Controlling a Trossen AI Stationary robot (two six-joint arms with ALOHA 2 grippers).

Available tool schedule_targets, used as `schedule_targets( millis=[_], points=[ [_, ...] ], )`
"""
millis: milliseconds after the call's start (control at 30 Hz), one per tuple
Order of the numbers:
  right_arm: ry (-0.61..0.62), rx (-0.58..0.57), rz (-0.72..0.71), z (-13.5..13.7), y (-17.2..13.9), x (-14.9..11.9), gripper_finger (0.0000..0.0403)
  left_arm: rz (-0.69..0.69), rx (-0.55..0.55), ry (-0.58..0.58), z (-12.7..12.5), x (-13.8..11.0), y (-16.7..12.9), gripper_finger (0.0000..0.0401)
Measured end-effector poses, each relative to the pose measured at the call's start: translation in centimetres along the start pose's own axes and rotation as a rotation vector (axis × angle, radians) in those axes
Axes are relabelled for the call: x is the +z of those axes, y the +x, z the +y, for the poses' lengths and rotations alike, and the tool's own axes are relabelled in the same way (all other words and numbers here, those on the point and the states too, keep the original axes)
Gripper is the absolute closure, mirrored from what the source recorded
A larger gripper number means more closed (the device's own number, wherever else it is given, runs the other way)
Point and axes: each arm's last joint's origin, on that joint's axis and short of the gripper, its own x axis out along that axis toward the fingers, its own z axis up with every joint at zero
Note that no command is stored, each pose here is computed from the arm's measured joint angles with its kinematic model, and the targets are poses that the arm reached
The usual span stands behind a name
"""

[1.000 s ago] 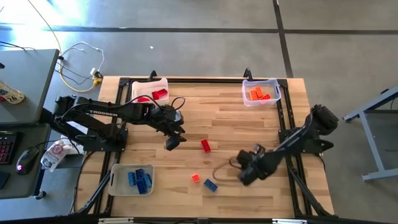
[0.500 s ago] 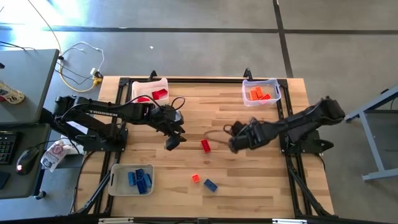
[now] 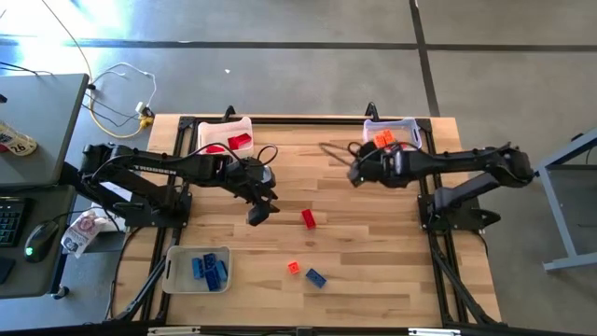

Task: Sort & place blocks by color
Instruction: Put the orange game piece into the transparent bin

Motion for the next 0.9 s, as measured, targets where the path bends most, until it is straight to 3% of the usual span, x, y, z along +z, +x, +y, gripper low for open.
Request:
schedule_targets(
  millis=[533,900],
  points=[
    [0.097,-0.314,0.039,-6.5,4.5,2.9,0.0293,0.0,0.0,0.0,0.0,0.0,0.0,0.0187],
    [0.173,-0.273,0.197,-9.6,7.7,3.3,0.0293,-0.001,0.0,-0.001,0.0,0.0,0.0,0.0187]
  ],
)
